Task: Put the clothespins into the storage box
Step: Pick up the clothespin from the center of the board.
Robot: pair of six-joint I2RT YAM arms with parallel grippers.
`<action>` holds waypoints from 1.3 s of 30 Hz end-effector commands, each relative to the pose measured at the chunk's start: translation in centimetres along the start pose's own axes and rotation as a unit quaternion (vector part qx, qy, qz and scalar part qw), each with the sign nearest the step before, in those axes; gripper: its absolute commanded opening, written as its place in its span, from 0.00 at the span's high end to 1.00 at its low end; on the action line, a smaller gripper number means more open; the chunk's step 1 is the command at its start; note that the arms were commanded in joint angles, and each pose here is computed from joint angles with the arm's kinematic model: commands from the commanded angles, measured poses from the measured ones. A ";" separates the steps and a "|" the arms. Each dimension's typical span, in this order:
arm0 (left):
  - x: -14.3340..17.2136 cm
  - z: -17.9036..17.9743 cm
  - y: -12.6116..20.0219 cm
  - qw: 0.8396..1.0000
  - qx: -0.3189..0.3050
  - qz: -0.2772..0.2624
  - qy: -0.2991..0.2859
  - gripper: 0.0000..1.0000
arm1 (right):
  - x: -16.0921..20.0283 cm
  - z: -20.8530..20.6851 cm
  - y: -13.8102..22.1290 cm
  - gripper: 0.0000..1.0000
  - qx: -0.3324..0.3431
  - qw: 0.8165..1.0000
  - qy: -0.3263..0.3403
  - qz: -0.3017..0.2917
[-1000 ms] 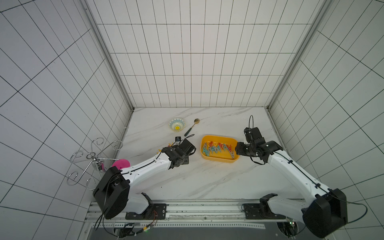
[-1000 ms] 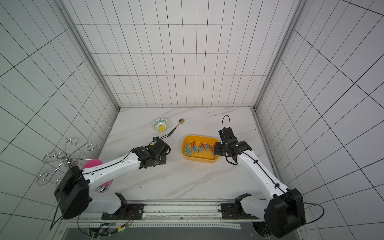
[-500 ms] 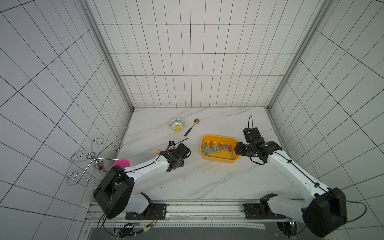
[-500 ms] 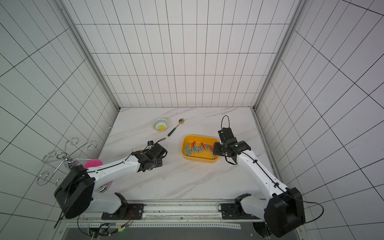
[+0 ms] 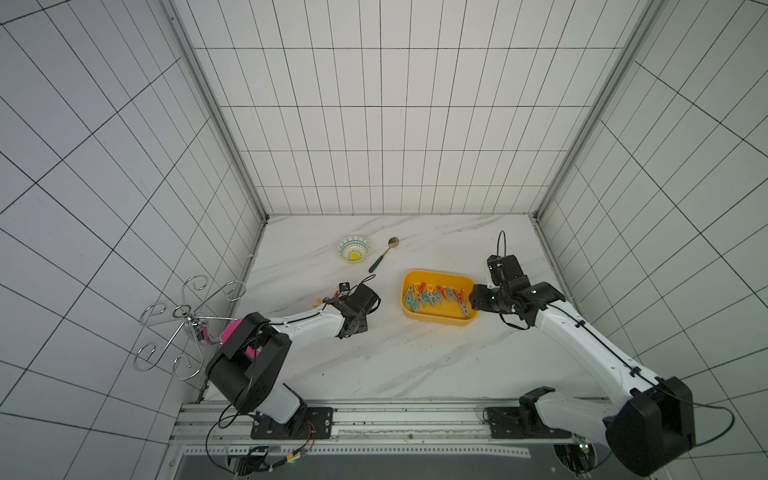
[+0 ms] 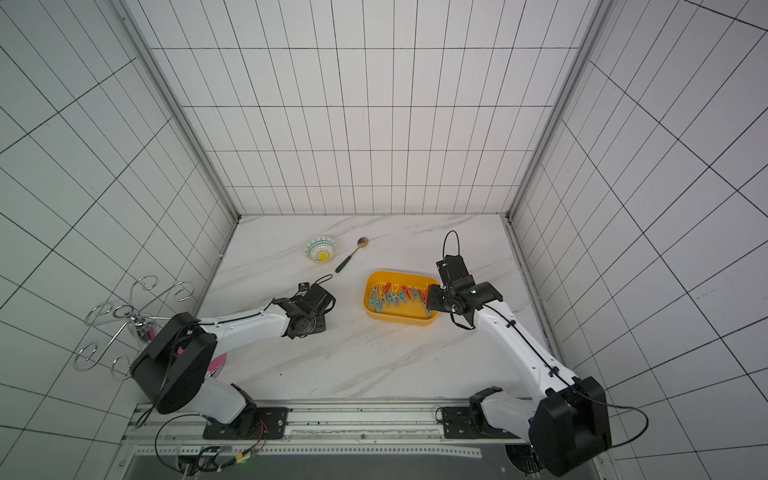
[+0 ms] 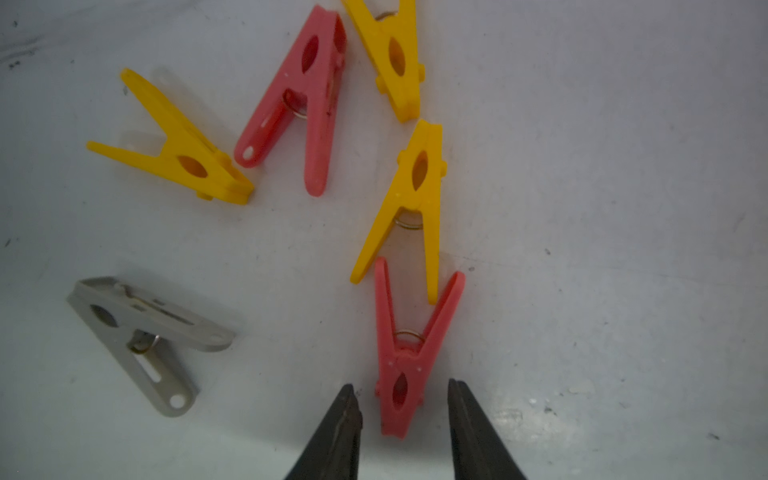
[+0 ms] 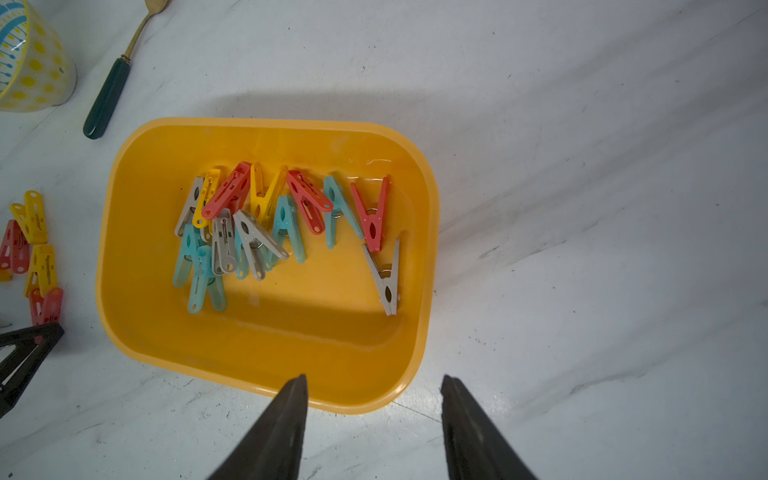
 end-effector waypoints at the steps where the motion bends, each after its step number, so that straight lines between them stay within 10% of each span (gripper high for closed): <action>1: -0.2 -0.2 -0.5 1.000 0.005 -0.006 -0.008 0.64 | 0.9 -0.5 0.2 0.45 0.007 1.000 0.000 0.007; 22: -0.1 -1.1 -0.3 0.999 0.028 0.005 -0.022 0.84 | 1.6 -0.9 0.0 0.44 0.012 1.000 -0.003 0.012; 39: -3.2 -13.7 12.4 0.970 0.191 -0.097 -0.118 0.83 | 0.2 -1.4 1.9 0.43 0.025 0.999 -0.009 -0.022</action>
Point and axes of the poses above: each gripper's point midway between its finger pads, its own y axis back along the fingers, its own z axis along the line the jaws close on, x = y × z, the point moved 7 cm from there along y, back along the fingers, and after that the axes turned 8 degrees about -y, right-handed, at the moved point
